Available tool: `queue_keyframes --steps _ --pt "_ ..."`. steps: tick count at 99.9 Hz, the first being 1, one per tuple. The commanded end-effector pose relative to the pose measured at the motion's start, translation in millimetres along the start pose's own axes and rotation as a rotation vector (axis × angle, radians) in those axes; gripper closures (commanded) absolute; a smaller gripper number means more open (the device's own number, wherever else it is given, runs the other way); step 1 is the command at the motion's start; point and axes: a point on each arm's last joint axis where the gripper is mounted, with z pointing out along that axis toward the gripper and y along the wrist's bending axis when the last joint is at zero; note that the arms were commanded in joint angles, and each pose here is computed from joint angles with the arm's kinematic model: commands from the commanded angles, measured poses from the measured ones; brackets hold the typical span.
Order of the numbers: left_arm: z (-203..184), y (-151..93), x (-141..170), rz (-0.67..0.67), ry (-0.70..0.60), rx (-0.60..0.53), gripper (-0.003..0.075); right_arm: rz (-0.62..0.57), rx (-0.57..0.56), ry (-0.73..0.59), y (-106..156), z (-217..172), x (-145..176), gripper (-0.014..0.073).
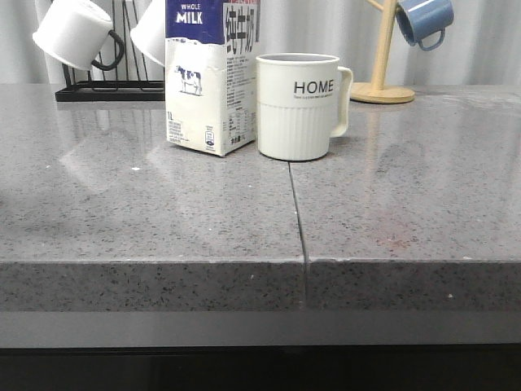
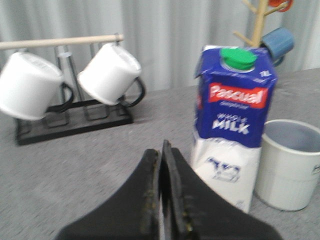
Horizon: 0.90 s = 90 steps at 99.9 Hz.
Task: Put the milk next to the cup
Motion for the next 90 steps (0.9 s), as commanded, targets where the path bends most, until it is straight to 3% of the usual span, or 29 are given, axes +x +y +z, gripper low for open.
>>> queue_keyframes --steps 1,24,43,90 --pt "-16 12 -13 0.001 -0.079 -0.062 0.0741 -0.008 0.001 -0.082 0 -2 -13 0.0662" --pt "-54 32 4 -0.010 -0.036 -0.187 0.0741 -0.008 0.001 -0.082 0 -2 -13 0.0662" --pt "-87 35 14 -0.009 -0.079 -0.262 0.0741 -0.008 0.001 -0.082 0 -2 -13 0.0662" --pt "-123 28 57 -0.001 -0.160 -0.314 0.0741 -0.008 0.002 -0.082 0 -2 -13 0.0662"
